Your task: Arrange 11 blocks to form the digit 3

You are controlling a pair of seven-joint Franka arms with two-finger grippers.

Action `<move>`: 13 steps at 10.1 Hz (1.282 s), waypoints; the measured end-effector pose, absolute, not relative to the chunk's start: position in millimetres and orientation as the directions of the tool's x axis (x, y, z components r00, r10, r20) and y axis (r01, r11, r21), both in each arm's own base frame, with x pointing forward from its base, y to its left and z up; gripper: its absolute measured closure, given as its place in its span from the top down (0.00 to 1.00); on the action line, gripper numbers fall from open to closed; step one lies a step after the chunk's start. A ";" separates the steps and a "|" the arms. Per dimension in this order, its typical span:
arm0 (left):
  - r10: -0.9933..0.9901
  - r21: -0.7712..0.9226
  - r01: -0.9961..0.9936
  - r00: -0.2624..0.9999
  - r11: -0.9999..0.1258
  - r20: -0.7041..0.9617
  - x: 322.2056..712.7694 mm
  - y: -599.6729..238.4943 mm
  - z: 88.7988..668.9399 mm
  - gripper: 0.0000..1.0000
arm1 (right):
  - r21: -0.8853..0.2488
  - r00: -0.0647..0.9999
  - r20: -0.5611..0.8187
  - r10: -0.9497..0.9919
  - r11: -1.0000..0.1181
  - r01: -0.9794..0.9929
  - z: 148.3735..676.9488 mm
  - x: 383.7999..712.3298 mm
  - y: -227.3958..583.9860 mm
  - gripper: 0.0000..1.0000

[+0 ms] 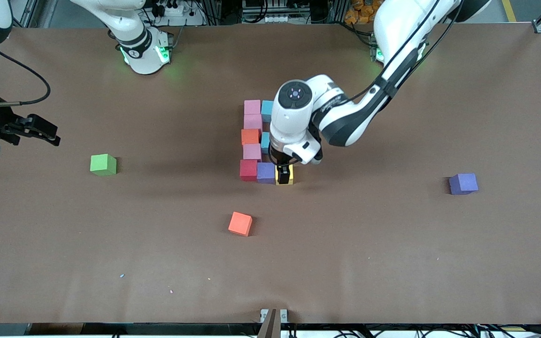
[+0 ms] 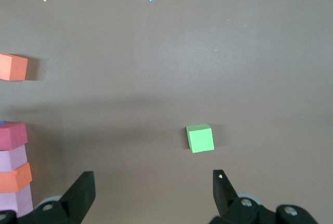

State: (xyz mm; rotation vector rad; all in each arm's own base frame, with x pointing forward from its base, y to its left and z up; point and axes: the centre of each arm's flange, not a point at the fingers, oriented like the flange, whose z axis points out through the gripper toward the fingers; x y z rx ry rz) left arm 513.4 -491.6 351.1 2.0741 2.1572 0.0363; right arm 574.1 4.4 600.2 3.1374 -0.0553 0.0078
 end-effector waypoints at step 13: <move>0.723 0.073 0.724 0.668 -0.686 0.174 601.8 -230.3 539.9 1.00 | 0.005 0.999 0.012 -0.035 -0.999 -0.035 601.3 575.5 4.5 1.00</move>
